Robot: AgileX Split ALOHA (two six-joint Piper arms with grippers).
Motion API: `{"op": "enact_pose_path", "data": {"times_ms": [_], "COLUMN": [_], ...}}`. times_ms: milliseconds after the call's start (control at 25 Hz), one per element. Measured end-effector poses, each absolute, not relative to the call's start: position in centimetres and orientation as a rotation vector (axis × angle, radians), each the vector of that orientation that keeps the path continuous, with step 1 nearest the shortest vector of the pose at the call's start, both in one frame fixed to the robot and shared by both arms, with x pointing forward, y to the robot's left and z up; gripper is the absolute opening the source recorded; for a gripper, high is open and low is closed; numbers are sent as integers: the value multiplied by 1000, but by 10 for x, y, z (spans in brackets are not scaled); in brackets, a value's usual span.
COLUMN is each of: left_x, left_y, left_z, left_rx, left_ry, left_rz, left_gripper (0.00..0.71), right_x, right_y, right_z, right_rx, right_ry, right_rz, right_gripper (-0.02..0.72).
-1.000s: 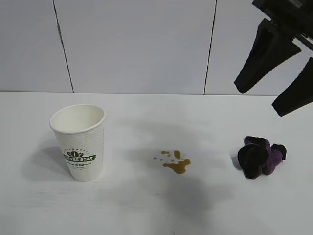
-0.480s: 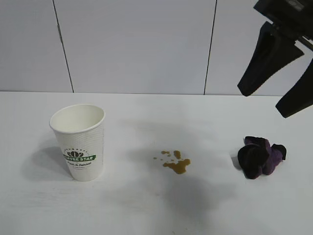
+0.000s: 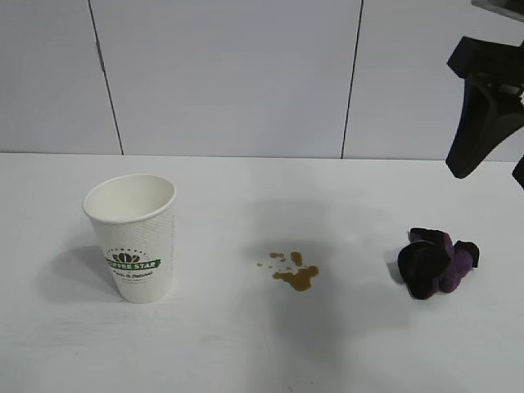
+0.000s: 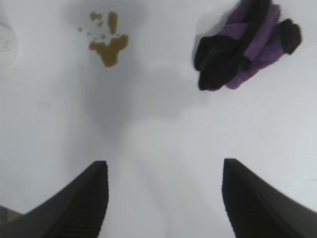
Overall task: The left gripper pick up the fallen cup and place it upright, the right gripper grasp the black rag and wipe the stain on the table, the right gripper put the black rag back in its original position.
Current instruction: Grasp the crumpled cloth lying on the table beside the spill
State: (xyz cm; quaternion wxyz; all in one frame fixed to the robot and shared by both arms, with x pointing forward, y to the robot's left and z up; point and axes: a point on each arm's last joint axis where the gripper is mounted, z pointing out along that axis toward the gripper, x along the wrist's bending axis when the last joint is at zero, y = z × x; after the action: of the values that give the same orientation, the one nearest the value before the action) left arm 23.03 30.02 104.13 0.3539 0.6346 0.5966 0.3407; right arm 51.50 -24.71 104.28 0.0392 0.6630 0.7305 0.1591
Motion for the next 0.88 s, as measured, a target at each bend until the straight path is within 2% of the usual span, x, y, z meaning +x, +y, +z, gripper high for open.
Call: {"op": "enact_pose_path", "data": {"times_ms": [240, 560, 880], "left_x": [230, 230, 230], "left_y": [300, 300, 300], "left_z": [1041, 1041, 1041], "left_rx": [1640, 1640, 1640], "left_ry": [1542, 1542, 1542], "left_rz": [882, 882, 882], "left_gripper": [658, 658, 658], "right_x": [552, 579, 597], "right_y": [-246, -246, -244], "right_z": [1018, 958, 921], "right_rx": [2066, 2101, 2092], "right_ry": [2246, 2294, 2257], "right_rz": [362, 193, 224], "right_gripper": [452, 452, 452]}}
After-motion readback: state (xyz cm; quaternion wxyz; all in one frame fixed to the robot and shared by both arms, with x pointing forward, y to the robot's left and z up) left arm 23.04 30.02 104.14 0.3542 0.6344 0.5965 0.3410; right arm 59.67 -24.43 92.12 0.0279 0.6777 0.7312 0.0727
